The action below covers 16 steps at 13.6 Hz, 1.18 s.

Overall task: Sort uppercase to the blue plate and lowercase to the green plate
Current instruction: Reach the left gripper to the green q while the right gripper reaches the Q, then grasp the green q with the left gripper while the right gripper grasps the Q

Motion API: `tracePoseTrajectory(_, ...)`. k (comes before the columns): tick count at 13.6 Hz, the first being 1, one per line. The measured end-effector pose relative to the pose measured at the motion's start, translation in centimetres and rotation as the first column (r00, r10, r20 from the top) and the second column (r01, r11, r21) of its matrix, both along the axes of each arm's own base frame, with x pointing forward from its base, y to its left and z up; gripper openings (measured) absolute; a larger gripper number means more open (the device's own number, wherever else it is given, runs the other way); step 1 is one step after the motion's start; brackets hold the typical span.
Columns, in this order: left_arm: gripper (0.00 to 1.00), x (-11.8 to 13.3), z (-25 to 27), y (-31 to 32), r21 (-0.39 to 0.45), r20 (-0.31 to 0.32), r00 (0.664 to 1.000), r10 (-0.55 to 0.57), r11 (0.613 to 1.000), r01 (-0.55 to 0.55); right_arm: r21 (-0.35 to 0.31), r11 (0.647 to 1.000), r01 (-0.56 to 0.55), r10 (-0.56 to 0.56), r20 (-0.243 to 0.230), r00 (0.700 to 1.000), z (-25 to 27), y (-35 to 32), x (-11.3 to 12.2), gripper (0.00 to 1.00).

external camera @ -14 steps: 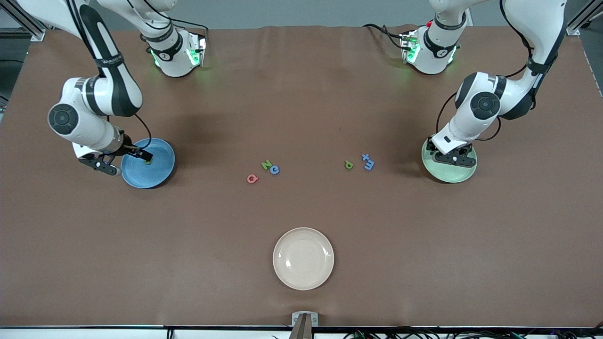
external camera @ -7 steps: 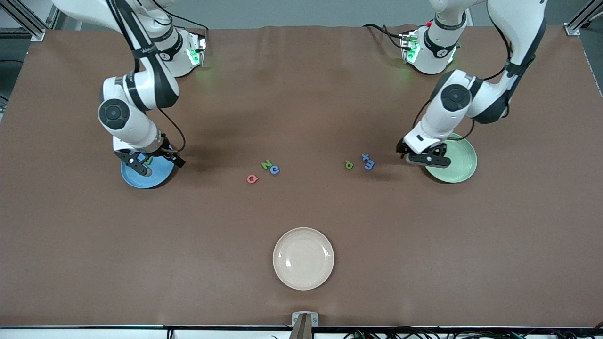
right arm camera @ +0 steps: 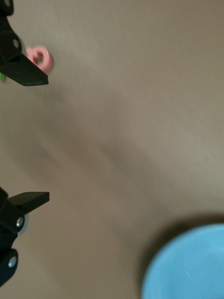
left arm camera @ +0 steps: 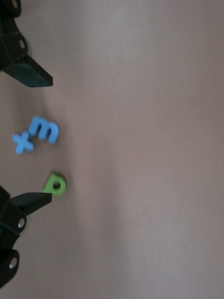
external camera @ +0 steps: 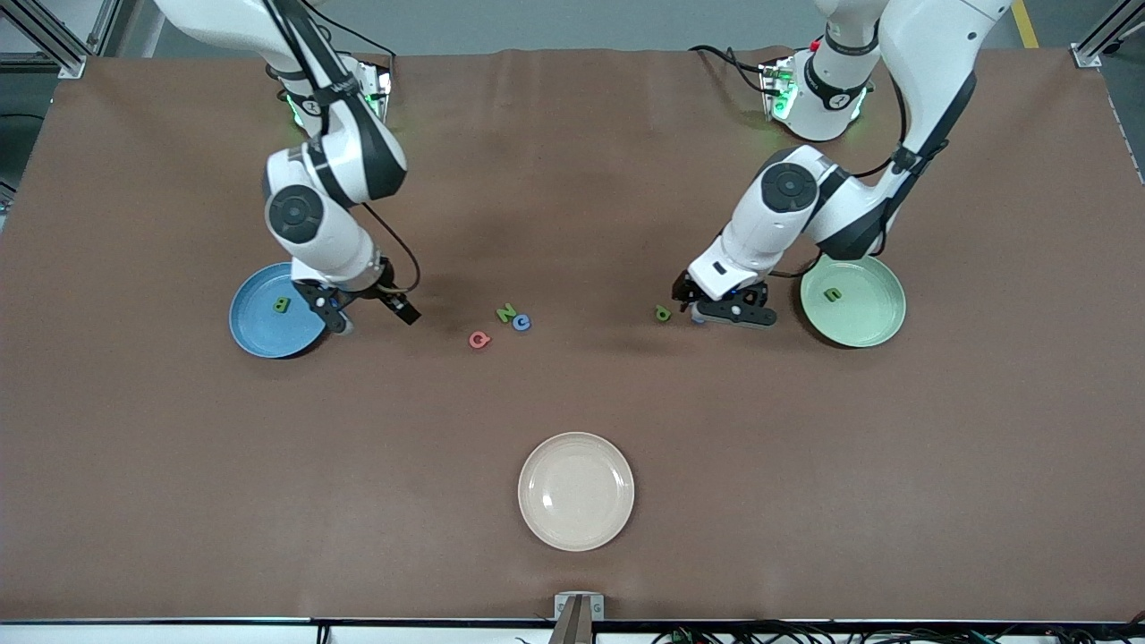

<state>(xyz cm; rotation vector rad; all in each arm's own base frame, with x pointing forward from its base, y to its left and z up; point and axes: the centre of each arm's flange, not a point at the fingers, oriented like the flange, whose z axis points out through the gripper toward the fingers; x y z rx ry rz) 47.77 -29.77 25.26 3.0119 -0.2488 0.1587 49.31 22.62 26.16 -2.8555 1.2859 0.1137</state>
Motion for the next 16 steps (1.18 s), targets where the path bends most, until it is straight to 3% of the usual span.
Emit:
tracePoseTrajectory(4,1.0,0.1,-1.1,-3.3,-0.019,-0.052,0.998,0.03,0.999,-0.031,0.011,0.993,0.12,-0.12,0.041,0.992,-3.1,3.5,0.8,0.99)
tracePoseTrajectory(7,1.0,0.0,-2.9,-4.3,0.002,-0.113,0.993,0.025,1.0,-0.025,0.015,0.974,0.226,-0.227,0.049,0.973,-4.8,4.3,2.6,0.96)
tracePoseTrajectory(11,0.96,0.0,-5.6,-4.8,0.024,-0.137,0.99,0.01,1.0,-0.007,0.026,0.958,0.287,-0.288,0.059,0.956,-5.3,5.3,4.4,0.95)
tracePoseTrajectory(16,0.78,-1.4,-7.1,-6.3,0.07,-0.139,0.99,0.01,0.998,0.0,0.021,0.925,0.38,-0.38,0.048,0.924,-7.4,7.4,5.2,0.92)
